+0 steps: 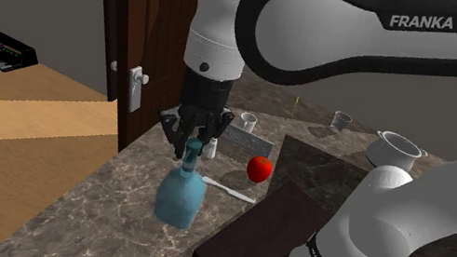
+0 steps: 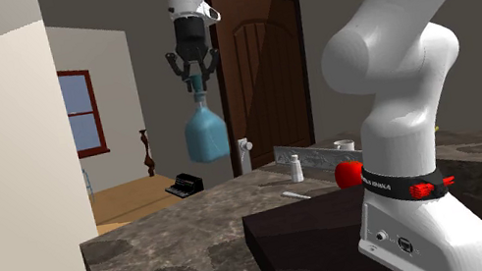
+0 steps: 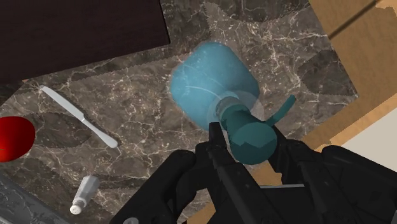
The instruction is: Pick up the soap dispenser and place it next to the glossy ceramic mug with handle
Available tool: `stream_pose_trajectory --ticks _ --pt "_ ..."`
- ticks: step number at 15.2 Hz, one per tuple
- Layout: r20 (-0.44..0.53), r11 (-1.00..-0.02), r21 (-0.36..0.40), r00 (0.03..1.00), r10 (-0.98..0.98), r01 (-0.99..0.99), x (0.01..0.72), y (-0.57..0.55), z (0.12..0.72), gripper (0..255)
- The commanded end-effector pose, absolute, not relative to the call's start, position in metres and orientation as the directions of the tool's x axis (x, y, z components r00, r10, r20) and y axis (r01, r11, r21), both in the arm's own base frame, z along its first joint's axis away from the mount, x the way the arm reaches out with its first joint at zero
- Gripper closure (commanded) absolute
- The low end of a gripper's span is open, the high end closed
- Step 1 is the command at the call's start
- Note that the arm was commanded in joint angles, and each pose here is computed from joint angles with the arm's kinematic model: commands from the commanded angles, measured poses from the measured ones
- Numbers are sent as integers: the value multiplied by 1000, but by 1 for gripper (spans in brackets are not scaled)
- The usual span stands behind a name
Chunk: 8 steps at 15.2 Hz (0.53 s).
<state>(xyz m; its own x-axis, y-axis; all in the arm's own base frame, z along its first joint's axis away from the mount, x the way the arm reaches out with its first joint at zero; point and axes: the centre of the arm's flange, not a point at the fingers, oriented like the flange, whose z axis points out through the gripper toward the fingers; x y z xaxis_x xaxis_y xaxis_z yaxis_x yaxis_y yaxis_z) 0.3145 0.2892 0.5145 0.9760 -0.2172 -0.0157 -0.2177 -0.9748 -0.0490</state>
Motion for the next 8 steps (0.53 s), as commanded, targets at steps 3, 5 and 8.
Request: stream_pose_trajectory --ticks 3,5,8 --pt "-16 -975 -49 976 -217 -218 314 290 537 255" --pt "-16 -975 -49 976 -217 -218 314 290 547 255" --pt "-16 -975 -49 976 -217 -218 314 290 563 255"
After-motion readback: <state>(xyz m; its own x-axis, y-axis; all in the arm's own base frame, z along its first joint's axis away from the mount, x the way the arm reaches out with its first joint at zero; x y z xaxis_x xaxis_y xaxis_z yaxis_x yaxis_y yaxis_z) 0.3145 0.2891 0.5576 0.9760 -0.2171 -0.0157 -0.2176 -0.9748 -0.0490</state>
